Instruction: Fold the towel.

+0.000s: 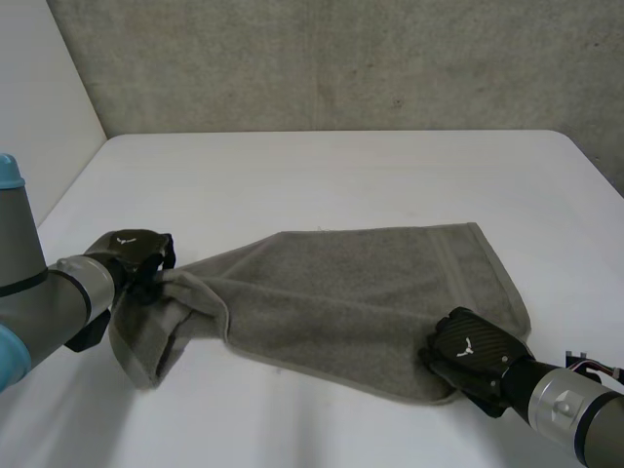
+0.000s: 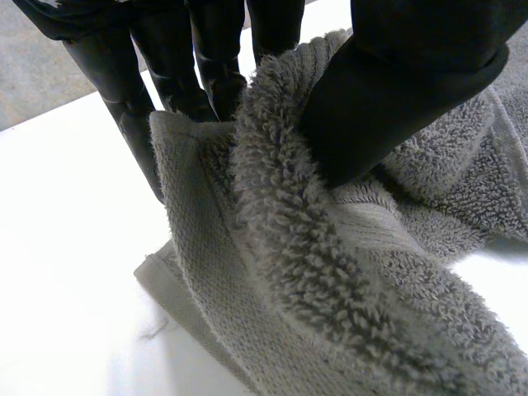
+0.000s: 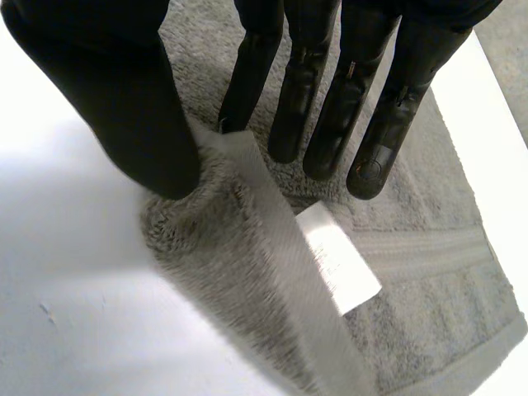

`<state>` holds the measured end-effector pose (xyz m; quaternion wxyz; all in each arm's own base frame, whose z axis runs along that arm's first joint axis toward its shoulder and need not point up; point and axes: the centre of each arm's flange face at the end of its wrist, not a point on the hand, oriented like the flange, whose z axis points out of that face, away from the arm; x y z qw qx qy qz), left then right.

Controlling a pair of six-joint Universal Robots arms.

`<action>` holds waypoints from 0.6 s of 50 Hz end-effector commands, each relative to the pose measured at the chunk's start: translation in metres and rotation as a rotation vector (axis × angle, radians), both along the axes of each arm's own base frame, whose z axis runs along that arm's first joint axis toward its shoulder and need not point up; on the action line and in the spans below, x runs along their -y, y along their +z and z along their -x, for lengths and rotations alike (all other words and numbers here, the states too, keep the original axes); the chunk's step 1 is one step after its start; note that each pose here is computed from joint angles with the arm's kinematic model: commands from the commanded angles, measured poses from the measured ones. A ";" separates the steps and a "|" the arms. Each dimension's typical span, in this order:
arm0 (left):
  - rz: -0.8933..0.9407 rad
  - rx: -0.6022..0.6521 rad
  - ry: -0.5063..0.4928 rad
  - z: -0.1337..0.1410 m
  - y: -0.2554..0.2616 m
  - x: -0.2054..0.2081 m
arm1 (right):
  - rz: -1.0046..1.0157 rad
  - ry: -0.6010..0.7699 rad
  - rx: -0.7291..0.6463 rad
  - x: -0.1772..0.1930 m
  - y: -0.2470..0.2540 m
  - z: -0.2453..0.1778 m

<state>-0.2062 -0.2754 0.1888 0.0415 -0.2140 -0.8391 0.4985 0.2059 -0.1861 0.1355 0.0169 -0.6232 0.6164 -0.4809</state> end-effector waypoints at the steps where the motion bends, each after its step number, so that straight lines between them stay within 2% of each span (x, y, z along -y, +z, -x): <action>1: -0.005 0.001 0.001 0.000 -0.001 -0.001 | 0.001 -0.049 0.006 0.011 0.000 0.010; 7: -0.005 0.001 0.001 -0.001 -0.001 -0.001 | 0.001 -0.163 0.054 0.035 0.010 0.025; 9: -0.008 0.003 0.000 0.000 -0.001 -0.002 | 0.001 -0.164 0.054 0.035 0.010 0.025; 11: -0.008 0.003 -0.001 0.000 -0.001 -0.003 | -0.023 -0.284 0.154 0.055 0.022 0.032; 12: -0.008 0.003 -0.001 0.000 -0.001 -0.003 | -0.023 -0.285 0.155 0.055 0.022 0.032; 14: -0.014 0.003 -0.007 0.002 -0.001 -0.006 | -0.049 -0.390 0.220 0.066 0.028 0.039; 16: -0.017 0.004 -0.013 0.003 -0.001 -0.010 | -0.047 -0.425 0.235 0.067 0.032 0.040; 20: -0.013 0.006 -0.028 0.005 0.002 -0.018 | -0.042 -0.468 0.231 0.064 0.038 0.042; 24: -0.008 0.010 -0.044 0.008 0.003 -0.024 | -0.104 -0.558 0.157 0.065 0.035 0.049; 30: -0.014 0.011 -0.052 0.011 0.000 -0.021 | -0.182 -0.565 0.105 0.071 0.024 0.040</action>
